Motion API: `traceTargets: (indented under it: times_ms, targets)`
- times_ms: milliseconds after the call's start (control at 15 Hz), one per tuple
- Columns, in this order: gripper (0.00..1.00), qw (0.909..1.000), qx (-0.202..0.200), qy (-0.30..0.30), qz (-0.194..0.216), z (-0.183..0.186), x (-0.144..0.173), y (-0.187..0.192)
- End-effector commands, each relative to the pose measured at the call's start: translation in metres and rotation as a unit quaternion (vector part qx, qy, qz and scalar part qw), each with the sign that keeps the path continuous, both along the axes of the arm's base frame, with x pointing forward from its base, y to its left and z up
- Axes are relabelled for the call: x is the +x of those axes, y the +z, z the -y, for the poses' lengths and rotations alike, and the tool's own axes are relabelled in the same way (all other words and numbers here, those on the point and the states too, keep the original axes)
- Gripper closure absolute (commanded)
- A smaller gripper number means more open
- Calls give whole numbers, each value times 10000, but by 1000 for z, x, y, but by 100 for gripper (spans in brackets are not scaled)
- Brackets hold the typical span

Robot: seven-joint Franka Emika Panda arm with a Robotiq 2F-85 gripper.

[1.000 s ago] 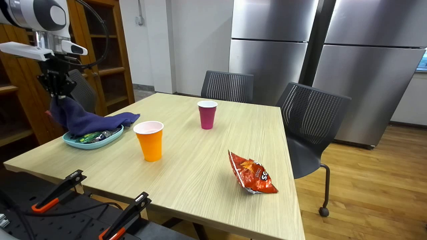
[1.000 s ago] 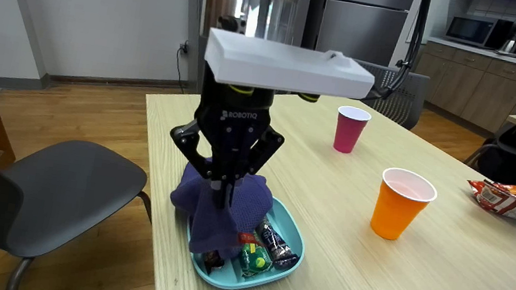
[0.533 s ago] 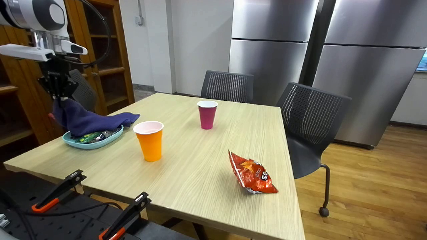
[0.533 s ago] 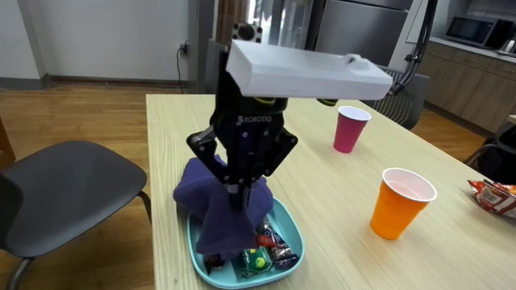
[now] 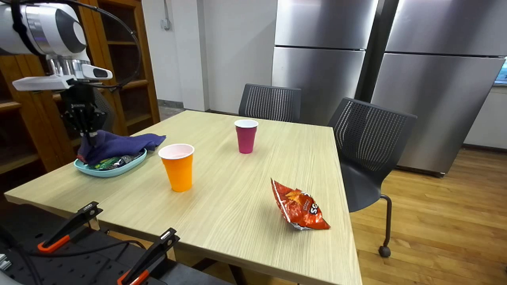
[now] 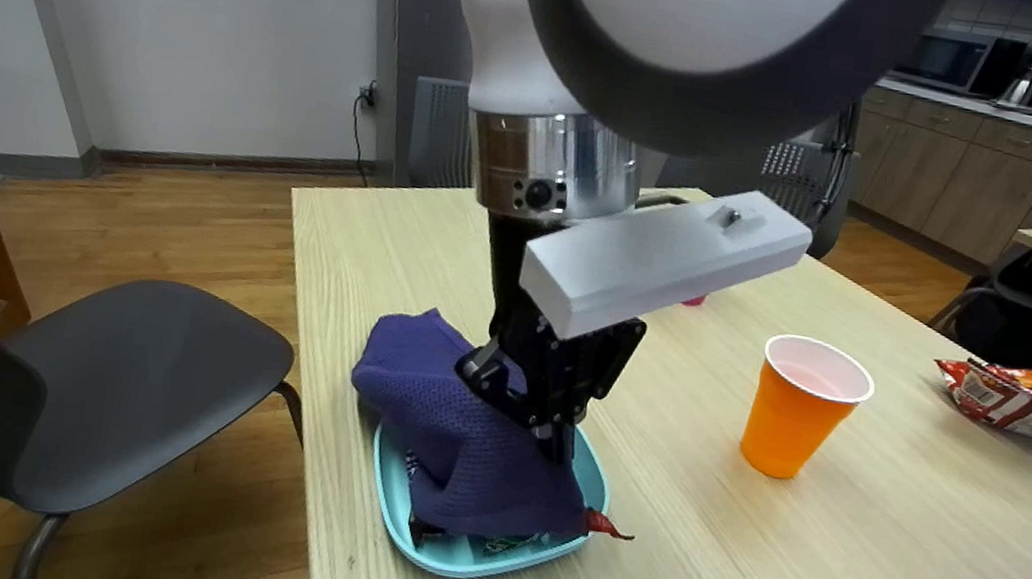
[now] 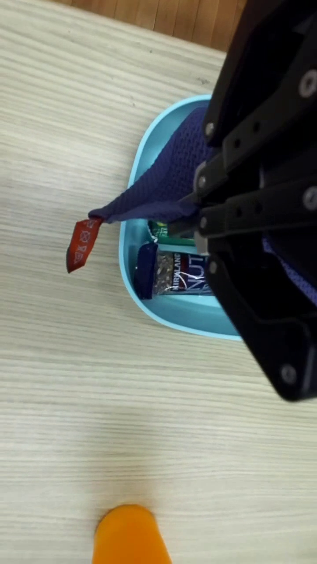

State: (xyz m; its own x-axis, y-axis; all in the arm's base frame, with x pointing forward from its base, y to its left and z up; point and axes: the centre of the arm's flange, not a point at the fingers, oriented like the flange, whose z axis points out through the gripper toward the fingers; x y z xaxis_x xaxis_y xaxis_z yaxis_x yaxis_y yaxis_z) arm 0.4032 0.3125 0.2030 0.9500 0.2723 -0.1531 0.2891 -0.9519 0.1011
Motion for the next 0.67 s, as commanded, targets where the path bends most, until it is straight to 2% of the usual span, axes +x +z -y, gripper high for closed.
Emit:
traceTargets:
  times_ms: [0, 267, 333, 400, 600]
  targets:
    - [99, 9994, -359, -15, -15, -1, -5, -16]
    - [99, 9981, -610, -4, -99, 4, -9, -31]
    - [72, 9981, -614, 13, -71, 3, -10, -31]
    - [71, 9982, -599, -13, 7, 3, -9, -29]
    - [49, 9977, -448, -227, 444, 4, -2, -10]
